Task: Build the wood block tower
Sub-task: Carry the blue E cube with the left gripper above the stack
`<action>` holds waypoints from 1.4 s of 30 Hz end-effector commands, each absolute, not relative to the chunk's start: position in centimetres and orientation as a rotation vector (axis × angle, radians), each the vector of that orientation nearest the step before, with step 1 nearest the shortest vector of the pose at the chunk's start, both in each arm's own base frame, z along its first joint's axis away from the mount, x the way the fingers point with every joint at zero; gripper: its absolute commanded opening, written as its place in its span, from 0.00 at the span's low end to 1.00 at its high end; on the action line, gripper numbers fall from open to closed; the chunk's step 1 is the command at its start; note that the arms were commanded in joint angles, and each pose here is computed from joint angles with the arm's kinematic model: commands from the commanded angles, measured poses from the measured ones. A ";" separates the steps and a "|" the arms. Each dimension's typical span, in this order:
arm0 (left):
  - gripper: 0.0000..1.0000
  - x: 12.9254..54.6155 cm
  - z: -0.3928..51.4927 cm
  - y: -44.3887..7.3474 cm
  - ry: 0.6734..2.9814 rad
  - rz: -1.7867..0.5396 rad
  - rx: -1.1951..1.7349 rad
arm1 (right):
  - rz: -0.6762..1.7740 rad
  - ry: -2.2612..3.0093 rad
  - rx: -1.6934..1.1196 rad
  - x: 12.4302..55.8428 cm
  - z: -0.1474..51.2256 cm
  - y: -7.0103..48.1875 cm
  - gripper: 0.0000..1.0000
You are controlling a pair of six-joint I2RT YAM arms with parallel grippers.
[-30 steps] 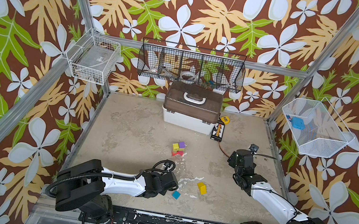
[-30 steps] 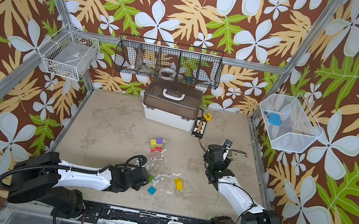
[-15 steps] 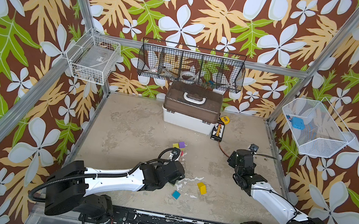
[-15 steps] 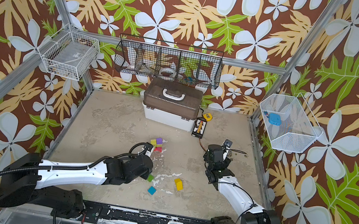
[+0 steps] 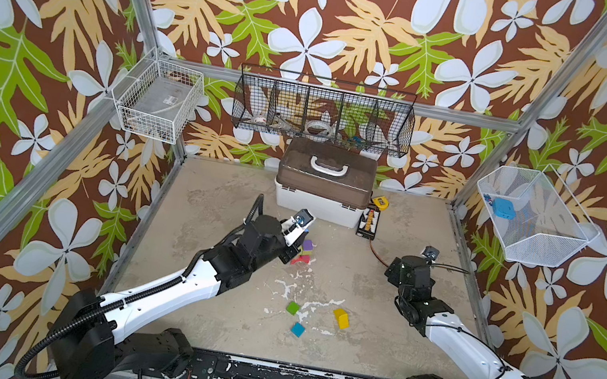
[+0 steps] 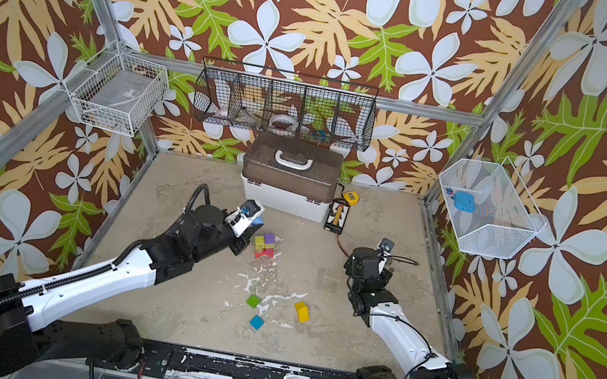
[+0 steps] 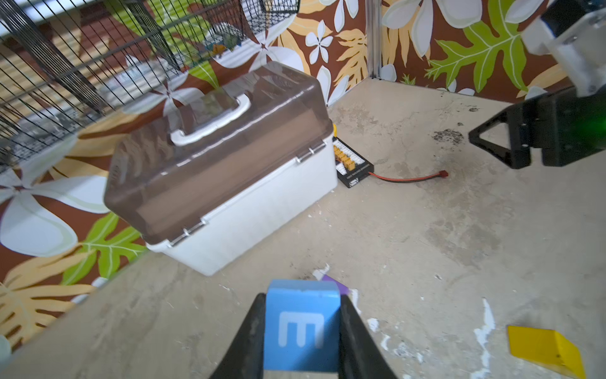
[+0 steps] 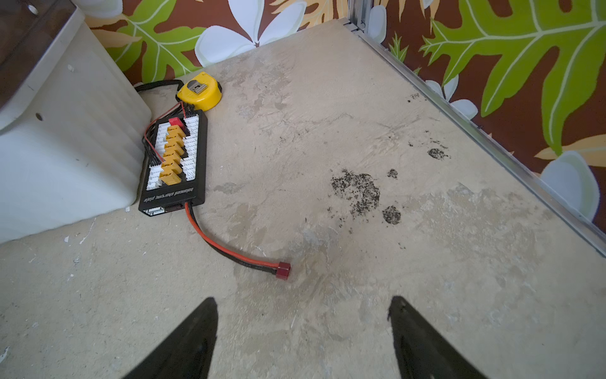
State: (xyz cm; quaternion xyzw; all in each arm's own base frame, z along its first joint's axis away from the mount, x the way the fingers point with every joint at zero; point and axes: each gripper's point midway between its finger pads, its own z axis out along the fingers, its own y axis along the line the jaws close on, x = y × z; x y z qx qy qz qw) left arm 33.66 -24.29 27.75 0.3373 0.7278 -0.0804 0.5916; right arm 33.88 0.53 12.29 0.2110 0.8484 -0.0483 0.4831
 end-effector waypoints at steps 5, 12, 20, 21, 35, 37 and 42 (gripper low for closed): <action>0.00 35.9 28.1 -23.6 1.611 -0.109 0.903 | -0.115 2.029 0.529 34.0 13.0 0.3 0.82; 0.00 35.9 23.6 -23.9 1.697 -0.165 0.999 | -0.124 2.035 0.530 34.2 12.9 0.3 0.82; 0.00 34.6 18.6 -24.0 1.792 -0.226 1.080 | -0.122 2.038 0.526 34.4 12.8 0.4 0.82; 0.00 34.4 18.3 -24.0 1.796 -0.236 1.081 | -0.123 2.039 0.527 34.4 12.8 0.4 0.82; 0.00 33.8 13.9 -24.9 1.894 -0.323 1.185 | -0.119 2.044 0.524 34.3 12.7 0.5 0.81; 0.00 34.0 13.7 -25.0 1.907 -0.332 1.195 | -0.119 2.044 0.523 34.3 12.7 0.5 0.81; 0.00 34.2 13.7 -25.5 1.943 -0.355 1.224 | -0.116 2.045 0.520 34.3 12.7 0.5 0.81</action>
